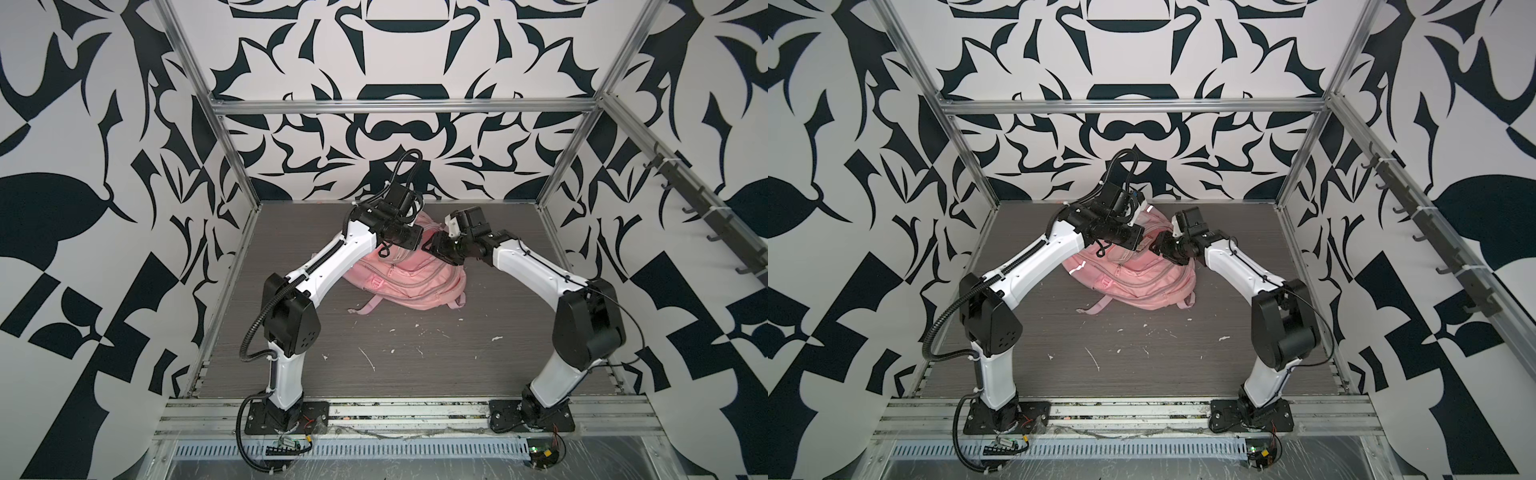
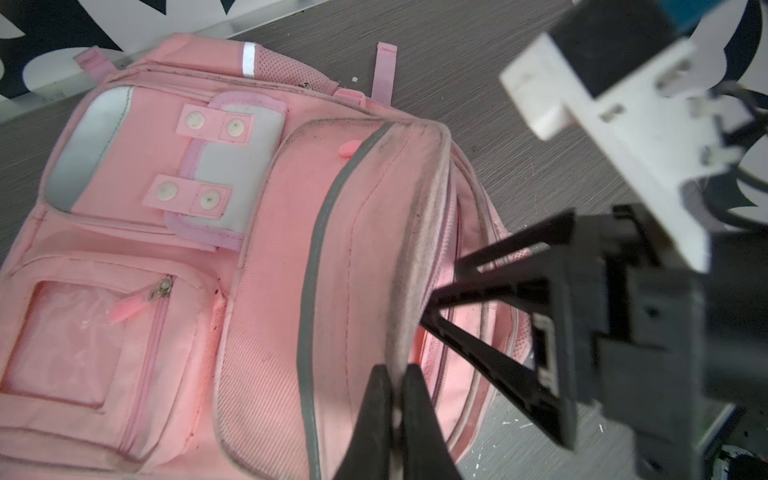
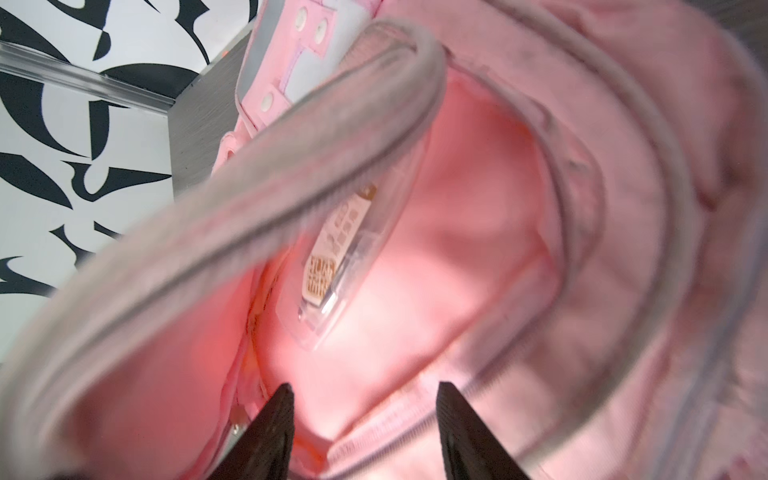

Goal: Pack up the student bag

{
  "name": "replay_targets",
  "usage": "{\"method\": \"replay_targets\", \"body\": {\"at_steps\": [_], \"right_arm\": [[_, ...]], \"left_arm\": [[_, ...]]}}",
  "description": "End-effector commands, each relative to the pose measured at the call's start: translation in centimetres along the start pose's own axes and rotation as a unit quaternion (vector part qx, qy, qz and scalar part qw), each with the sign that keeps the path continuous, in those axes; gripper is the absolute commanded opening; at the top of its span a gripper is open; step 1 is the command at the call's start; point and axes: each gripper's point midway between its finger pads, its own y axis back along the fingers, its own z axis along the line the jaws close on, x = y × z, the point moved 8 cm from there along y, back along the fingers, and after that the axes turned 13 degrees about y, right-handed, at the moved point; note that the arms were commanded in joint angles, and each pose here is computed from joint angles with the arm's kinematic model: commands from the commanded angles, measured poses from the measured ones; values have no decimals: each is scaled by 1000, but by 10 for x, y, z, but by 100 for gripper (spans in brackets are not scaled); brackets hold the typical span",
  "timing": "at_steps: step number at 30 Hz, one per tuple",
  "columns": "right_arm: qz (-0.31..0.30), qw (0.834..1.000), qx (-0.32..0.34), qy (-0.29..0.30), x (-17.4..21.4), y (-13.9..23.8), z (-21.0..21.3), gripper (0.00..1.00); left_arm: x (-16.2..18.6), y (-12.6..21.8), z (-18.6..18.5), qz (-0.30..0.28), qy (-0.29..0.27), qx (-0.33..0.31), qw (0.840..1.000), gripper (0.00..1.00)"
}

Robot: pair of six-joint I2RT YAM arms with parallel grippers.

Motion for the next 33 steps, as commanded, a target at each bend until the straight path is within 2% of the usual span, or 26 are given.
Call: {"method": "replay_targets", "body": {"at_steps": [1, 7, 12, 16, 18, 24, 29, 33], "right_arm": [[3, 998, 52, 37, 19, 21, -12, 56], [7, 992, 115, 49, 53, 45, -32, 54], [18, 989, 137, 45, 75, 53, -44, 53], [22, 988, 145, 45, 81, 56, -46, 52], [23, 988, 146, 46, 82, 57, -47, 52], [20, 988, 144, 49, 78, 58, -43, 51], [12, 989, 140, 55, 76, 58, -36, 51], [4, 988, 137, 72, 76, 52, -23, 51]], "left_arm": [[-19, -1, -17, -27, 6, 51, 998, 1], [-9, -43, -28, 14, 11, 49, 999, 1], [5, -74, -43, 52, 1, 44, 998, 4], [15, -91, -41, 74, -1, 33, 997, 8], [23, -94, -37, 93, 1, 24, 995, 16], [32, -79, -35, 101, -4, 31, 994, 41], [28, -52, -27, 62, 5, 50, 997, 57], [25, -30, -2, 29, 42, 49, 997, 63]]}}
